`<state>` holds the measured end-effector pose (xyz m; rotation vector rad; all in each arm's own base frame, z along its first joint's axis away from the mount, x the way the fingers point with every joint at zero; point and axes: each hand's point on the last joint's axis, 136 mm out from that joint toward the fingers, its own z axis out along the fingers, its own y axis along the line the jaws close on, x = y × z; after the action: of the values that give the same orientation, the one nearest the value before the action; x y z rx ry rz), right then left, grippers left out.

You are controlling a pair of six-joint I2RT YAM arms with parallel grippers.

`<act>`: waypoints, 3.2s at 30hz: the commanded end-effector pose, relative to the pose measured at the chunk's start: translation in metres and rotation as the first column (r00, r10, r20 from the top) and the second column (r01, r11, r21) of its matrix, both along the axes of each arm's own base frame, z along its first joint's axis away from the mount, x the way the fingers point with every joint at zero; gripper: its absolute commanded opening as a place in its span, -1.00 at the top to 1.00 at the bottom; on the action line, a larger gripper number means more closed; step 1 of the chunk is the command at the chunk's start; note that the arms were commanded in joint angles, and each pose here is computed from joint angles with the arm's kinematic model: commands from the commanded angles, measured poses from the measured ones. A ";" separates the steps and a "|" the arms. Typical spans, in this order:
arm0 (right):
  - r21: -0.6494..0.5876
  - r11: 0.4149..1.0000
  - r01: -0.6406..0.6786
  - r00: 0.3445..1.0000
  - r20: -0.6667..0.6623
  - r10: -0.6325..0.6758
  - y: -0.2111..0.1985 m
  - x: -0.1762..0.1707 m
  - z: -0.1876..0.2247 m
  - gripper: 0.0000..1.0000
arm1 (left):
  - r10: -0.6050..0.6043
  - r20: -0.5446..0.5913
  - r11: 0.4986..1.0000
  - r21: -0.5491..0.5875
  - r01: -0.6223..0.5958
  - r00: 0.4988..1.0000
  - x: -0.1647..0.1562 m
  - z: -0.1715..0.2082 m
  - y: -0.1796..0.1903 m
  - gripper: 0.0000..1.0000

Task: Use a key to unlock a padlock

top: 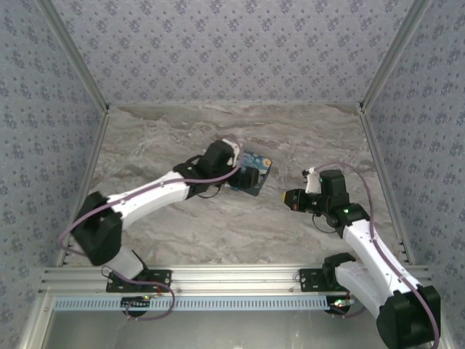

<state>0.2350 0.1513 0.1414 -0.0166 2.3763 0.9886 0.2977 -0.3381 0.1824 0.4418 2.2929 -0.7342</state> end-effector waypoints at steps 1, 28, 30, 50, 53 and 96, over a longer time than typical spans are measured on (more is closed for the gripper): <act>0.047 0.998 -0.051 0.998 0.045 0.049 0.017 0.010 0.011 1.00 | -0.002 0.161 0.999 -0.040 0.008 0.987 0.002 0.011 0.009 -0.89; 0.119 0.968 -0.222 0.973 -0.043 0.228 0.091 0.109 -0.006 1.00 | -0.100 -0.084 0.976 -0.202 0.082 0.991 0.017 -0.109 0.018 -0.67; 0.116 0.969 -0.218 0.973 -0.052 0.225 0.093 0.113 -0.009 1.00 | -0.089 -0.090 0.979 -0.190 0.070 0.992 0.018 -0.117 0.019 -0.66; 0.046 0.980 -0.194 0.974 -0.107 0.198 0.090 0.114 -0.038 1.00 | -0.103 -0.107 0.984 -0.155 0.086 0.989 0.009 -0.150 -0.003 -0.41; 0.043 0.981 -0.191 0.975 -0.110 0.195 0.090 0.113 -0.039 1.00 | -0.105 -0.111 0.984 -0.153 0.087 0.988 0.007 -0.151 -0.005 -0.33; 0.031 0.985 -0.169 0.976 -0.131 0.172 0.087 0.109 -0.045 1.00 | 0.084 -0.151 0.960 -0.254 -0.120 0.985 0.024 -0.153 -0.013 0.31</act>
<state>0.3481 0.2388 0.1040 -0.1674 2.4904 1.1407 0.3284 -0.3480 0.0418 0.1639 2.2571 -1.0135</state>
